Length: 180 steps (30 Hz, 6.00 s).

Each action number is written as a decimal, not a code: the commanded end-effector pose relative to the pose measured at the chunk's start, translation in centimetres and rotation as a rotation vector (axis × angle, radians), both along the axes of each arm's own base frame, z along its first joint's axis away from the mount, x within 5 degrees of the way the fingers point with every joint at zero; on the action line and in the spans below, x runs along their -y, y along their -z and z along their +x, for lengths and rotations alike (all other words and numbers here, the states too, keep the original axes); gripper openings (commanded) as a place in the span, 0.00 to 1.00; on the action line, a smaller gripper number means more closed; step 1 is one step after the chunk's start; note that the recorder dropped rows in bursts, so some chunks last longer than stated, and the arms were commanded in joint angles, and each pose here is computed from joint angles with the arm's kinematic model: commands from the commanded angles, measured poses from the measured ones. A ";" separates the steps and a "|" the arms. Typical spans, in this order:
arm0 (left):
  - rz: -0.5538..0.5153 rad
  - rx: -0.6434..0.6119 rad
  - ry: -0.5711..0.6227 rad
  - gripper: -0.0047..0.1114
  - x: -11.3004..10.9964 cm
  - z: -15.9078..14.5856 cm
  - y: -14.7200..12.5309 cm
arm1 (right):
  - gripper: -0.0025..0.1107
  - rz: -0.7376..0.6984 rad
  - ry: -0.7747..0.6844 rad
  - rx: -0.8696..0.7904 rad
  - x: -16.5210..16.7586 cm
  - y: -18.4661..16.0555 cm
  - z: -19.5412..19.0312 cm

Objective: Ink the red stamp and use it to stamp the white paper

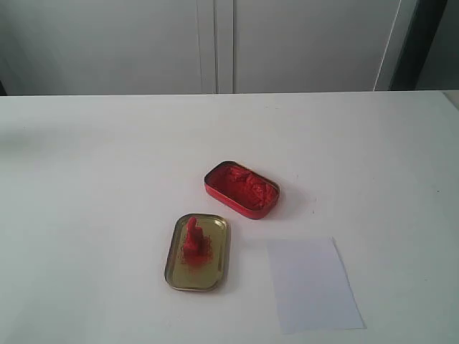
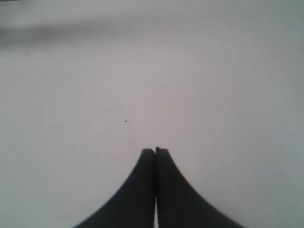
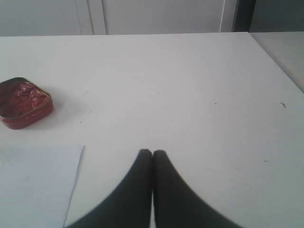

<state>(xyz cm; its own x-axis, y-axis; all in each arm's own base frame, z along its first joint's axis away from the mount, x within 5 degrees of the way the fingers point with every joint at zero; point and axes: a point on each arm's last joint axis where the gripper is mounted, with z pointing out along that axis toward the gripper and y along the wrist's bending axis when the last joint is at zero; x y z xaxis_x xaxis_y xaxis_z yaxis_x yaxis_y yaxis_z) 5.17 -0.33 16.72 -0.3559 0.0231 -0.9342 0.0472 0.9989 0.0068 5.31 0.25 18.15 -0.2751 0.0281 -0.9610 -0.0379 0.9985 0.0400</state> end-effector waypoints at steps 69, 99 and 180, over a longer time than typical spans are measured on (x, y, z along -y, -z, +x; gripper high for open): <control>-0.005 0.463 -0.023 0.04 -0.2 -0.1 -7.2 | 0.02 0.002 0.009 0.014 0.1 0.0 0.0; -0.038 -0.451 0.067 0.04 0.8 4.1 -13.4 | 0.02 0.002 0.009 0.014 0.1 0.0 0.0; 0.170 -1.131 0.560 0.47 23.4 26.4 -7.6 | 0.02 0.002 0.009 0.014 0.1 0.0 0.0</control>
<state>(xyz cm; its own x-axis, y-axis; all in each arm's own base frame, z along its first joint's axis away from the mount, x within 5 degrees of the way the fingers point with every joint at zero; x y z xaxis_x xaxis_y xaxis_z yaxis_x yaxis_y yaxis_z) 31.86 -23.46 24.56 -0.8506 0.5123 -0.1182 0.5257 0.8321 -0.1766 5.31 0.25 18.15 -0.2754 0.0373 -0.9606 -0.0354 0.9982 0.0489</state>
